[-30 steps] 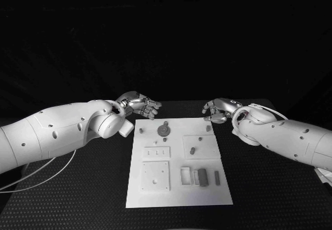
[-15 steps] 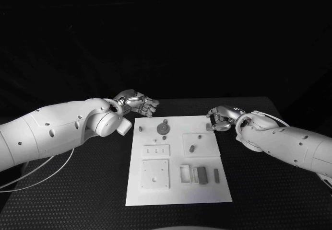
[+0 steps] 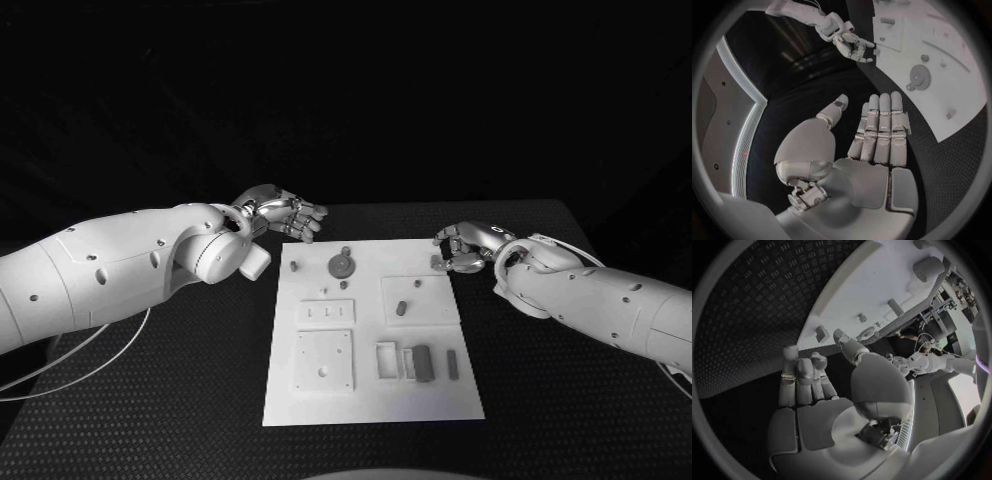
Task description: Assemble the parts on the task board
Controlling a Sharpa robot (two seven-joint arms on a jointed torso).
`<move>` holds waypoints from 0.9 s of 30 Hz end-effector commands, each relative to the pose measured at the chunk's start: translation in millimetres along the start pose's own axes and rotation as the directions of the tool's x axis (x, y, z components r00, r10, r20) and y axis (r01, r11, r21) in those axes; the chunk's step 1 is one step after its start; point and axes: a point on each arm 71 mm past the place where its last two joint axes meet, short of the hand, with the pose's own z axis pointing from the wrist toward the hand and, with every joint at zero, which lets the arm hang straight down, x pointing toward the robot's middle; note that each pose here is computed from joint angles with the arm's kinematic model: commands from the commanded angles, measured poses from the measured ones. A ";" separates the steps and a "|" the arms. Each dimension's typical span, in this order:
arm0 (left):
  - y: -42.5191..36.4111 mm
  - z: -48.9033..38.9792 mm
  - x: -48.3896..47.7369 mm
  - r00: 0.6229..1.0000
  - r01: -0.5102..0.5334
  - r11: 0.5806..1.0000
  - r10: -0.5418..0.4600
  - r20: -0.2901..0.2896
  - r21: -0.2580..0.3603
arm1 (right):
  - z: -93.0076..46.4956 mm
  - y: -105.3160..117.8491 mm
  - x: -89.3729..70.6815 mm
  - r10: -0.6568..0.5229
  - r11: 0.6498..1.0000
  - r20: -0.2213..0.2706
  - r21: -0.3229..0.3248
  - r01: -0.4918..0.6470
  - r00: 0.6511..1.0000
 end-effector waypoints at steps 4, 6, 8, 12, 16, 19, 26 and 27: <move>-1.1 -1.8 -0.9 1.000 0.007 1.000 -0.007 0.008 0.007 | 0.9 2.6 -0.6 0.011 1.000 0.021 -0.029 -0.010 1.000; -1.2 -2.4 -0.6 1.000 0.007 1.000 -0.007 0.005 0.008 | 1.1 1.5 -0.7 0.009 1.000 0.020 -0.026 -0.009 1.000; -1.6 -3.5 -0.5 1.000 0.007 1.000 -0.007 0.004 0.009 | 1.3 0.1 -0.6 0.008 1.000 0.016 -0.022 -0.008 1.000; -1.8 -5.2 -1.0 1.000 0.006 1.000 -0.006 0.003 0.010 | 1.9 -0.3 0.5 0.007 1.000 0.003 -0.020 -0.007 1.000; -2.7 -6.1 -1.9 1.000 0.002 1.000 -0.002 0.005 0.015 | 1.3 -0.1 3.6 0.009 1.000 -0.013 -0.020 -0.009 1.000; -2.7 -5.1 -2.7 1.000 -0.001 1.000 0.000 0.009 0.016 | 1.1 0.7 5.1 0.010 1.000 -0.018 -0.023 -0.010 1.000; -3.2 -1.4 -0.8 1.000 -0.001 1.000 0.000 0.006 0.016 | 0.2 0.3 5.8 0.011 1.000 -0.020 -0.023 -0.011 1.000; -3.2 -0.8 -0.4 1.000 -0.001 1.000 0.001 0.006 0.015 | 0.2 0.0 5.7 0.010 1.000 -0.020 -0.022 -0.011 1.000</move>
